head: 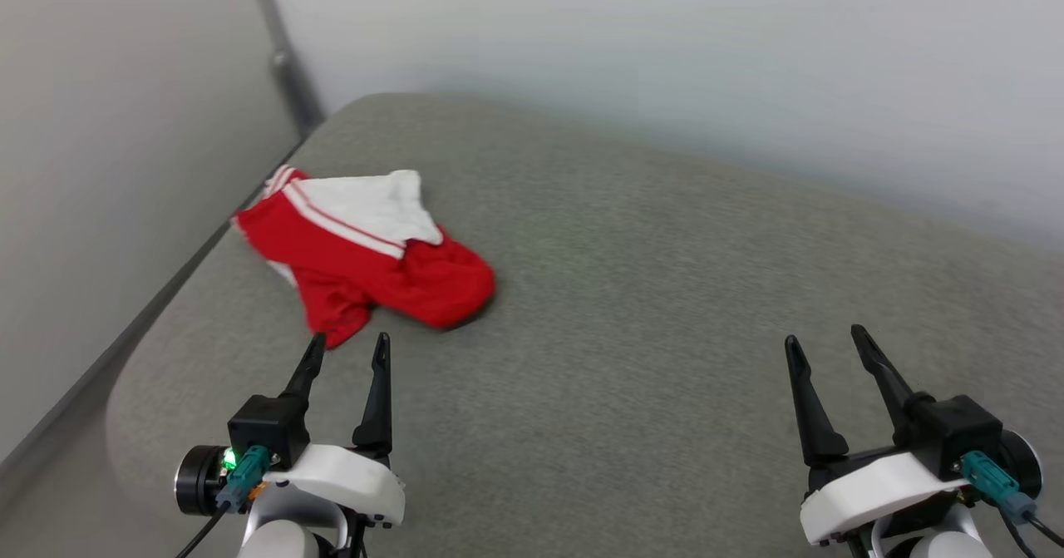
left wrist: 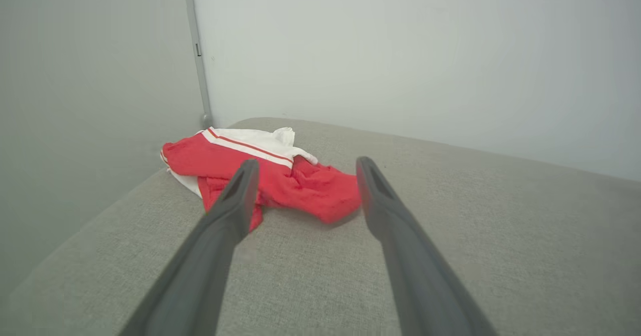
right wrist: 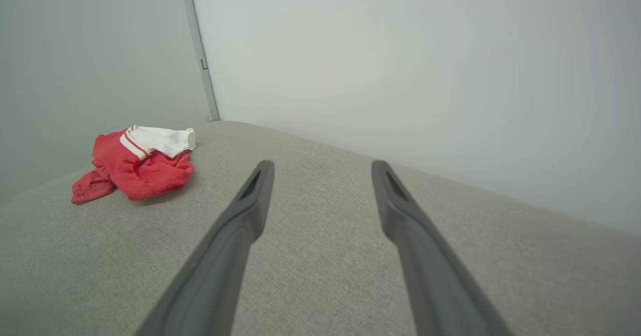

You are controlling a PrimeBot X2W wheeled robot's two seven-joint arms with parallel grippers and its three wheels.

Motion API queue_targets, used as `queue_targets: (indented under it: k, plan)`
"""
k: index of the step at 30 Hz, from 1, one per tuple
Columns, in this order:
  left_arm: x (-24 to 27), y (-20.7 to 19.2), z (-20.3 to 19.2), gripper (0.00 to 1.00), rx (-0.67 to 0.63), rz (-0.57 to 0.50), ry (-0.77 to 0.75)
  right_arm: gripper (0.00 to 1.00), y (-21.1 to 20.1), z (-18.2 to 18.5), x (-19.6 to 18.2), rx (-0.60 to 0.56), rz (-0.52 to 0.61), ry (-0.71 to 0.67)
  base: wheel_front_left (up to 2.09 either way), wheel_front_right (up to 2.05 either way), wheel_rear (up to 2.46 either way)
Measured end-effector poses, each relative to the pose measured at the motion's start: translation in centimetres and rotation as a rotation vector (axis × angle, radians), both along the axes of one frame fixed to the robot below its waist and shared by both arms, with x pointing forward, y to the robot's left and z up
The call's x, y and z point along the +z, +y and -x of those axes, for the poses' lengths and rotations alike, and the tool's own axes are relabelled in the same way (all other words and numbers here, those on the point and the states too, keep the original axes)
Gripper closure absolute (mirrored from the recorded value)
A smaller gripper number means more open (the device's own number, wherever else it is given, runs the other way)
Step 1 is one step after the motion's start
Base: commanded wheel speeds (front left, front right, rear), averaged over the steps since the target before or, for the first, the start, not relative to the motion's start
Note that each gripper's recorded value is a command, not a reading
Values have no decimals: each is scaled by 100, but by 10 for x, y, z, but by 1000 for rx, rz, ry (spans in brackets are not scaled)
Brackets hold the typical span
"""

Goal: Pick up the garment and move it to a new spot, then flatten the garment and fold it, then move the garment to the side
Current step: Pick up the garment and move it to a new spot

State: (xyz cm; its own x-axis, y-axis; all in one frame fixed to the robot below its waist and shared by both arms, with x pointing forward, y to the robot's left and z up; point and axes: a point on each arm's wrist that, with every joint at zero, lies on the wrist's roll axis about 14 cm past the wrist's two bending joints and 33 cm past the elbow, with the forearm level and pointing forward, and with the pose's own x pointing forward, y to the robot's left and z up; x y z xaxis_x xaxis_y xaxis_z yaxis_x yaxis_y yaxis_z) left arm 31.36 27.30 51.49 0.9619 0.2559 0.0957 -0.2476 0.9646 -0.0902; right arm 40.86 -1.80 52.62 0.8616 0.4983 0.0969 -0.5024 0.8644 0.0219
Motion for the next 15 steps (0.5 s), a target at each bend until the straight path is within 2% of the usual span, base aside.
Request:
queue_targets:
  k: [9,15]
  plan:
    - [5,43,40,0,164,11,-18,0,59,0,3,158,8,-6,0,0,0]
    - [4,49,44,0,189,14,-13,0,69,-2,1,184,8,-5,0,0,0]
